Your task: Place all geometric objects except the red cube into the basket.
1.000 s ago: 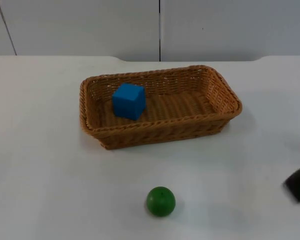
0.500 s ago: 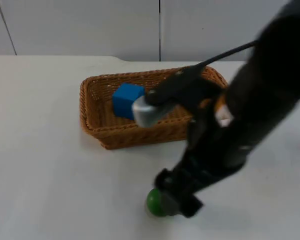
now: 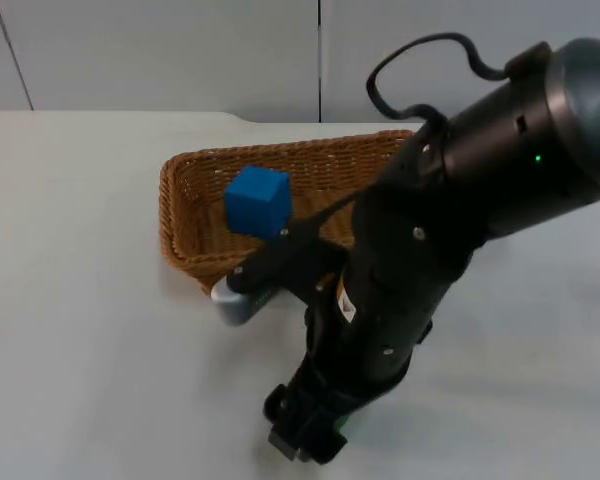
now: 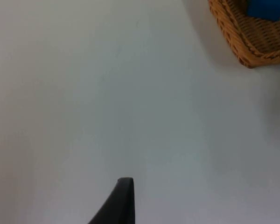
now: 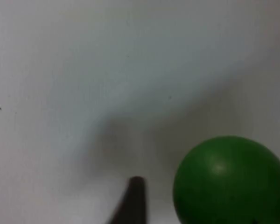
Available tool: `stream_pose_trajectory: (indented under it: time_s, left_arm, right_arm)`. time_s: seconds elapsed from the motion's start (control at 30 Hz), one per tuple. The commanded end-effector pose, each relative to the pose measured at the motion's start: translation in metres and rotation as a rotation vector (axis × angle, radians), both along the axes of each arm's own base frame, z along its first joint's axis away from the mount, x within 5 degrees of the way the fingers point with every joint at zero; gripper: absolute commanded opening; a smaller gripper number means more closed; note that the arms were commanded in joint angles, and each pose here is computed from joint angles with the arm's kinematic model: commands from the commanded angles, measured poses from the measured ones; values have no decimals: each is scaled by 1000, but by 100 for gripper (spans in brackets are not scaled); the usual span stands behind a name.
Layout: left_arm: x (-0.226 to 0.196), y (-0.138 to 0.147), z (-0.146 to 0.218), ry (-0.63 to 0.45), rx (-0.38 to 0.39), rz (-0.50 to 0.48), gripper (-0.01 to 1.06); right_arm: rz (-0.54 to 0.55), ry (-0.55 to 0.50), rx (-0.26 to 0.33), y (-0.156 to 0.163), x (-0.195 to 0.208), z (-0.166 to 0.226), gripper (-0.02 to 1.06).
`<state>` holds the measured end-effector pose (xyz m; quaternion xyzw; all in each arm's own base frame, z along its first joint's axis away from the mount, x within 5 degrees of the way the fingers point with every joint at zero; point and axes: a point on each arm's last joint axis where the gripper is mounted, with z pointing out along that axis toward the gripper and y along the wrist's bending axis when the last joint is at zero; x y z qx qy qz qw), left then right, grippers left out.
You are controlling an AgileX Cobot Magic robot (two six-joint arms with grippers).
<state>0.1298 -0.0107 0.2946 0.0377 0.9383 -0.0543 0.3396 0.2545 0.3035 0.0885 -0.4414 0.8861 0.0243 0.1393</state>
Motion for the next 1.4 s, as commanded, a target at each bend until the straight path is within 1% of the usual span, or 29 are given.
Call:
stream_pose_trajectory:
  time_s: [0.0,0.03,0.13,0.17,0.2,0.23,0.33,0.37,0.4,0.53,0.57,0.6,0.67,0.73,0.77,0.87,0.93,0.97,1.0,1.07,1.13,1.17,1.23,1.27,1.37]
  left_arm:
    - [-1,0,0,-18,6,3,105]
    - [0,0,0,-20,6,3,105]
    - [0,0,0,-20,8,3,105]
    - [0,0,0,-20,8,3,105]
    - [0,0,0,-20,8,3,105]
    - [0,0,0,-20,8,3,105]
    - [0,0,0,-20,8,3,105]
    - [0,0,0,-20,8,3,105]
    - [0,0,0,-20,8,3,105]
    - [0,0,1,-22,8,4,105]
    - [0,0,1,-24,8,4,105]
    - [0,0,1,-24,8,4,105]
    - [0,0,1,-24,8,4,105]
    - [0,0,1,-24,8,4,105]
    - [0,0,1,-24,8,4,105]
    - [1,1,2,-39,6,7,105]
    - [1,1,2,-43,6,7,105]
    - [1,1,2,-43,6,7,105]
    - [1,1,2,-44,6,8,105]
    - [1,1,2,-45,6,8,105]
    - [1,1,2,-45,6,8,105]
    - [1,1,2,-45,6,8,105]
    - [1,1,2,-45,6,8,105]
    - [1,1,2,-45,6,8,105]
    - [1,1,2,-45,9,8,105]
  right_arm:
    - [17,-22,25,5,0,3,68]
    - [18,-28,34,6,1,4,57]
    - [19,-47,60,7,2,11,14]
    - [18,-52,65,7,2,17,6]
    - [18,-52,65,7,2,17,6]
    - [14,-58,66,5,0,32,0]
    - [8,-79,70,-6,-6,79,0]
    - [8,-79,70,-6,-6,79,0]
    - [12,-90,73,-10,-9,94,0]
    - [-12,-153,141,-29,-18,152,0]
    - [-18,-164,154,-33,-19,161,0]
    - [-18,-164,154,-33,-19,161,0]
    - [-44,-180,169,-45,-19,178,0]
    - [-91,-186,164,-61,-12,187,0]
    - [-91,-186,164,-61,-12,187,0]
    - [-196,-183,133,-90,15,182,0]
    - [-257,-189,130,-105,33,175,0]
    - [-257,-189,130,-105,33,175,0]
    - [-285,-195,131,-112,43,171,0]
    - [-321,-186,115,-118,63,163,0]
    - [-340,-178,103,-117,81,156,0]
    - [-340,-178,103,-117,81,156,0]
    - [-326,-183,95,-106,99,152,0]
    - [-313,-176,80,-101,109,146,0]
    - [-318,-172,84,-89,129,138,0]
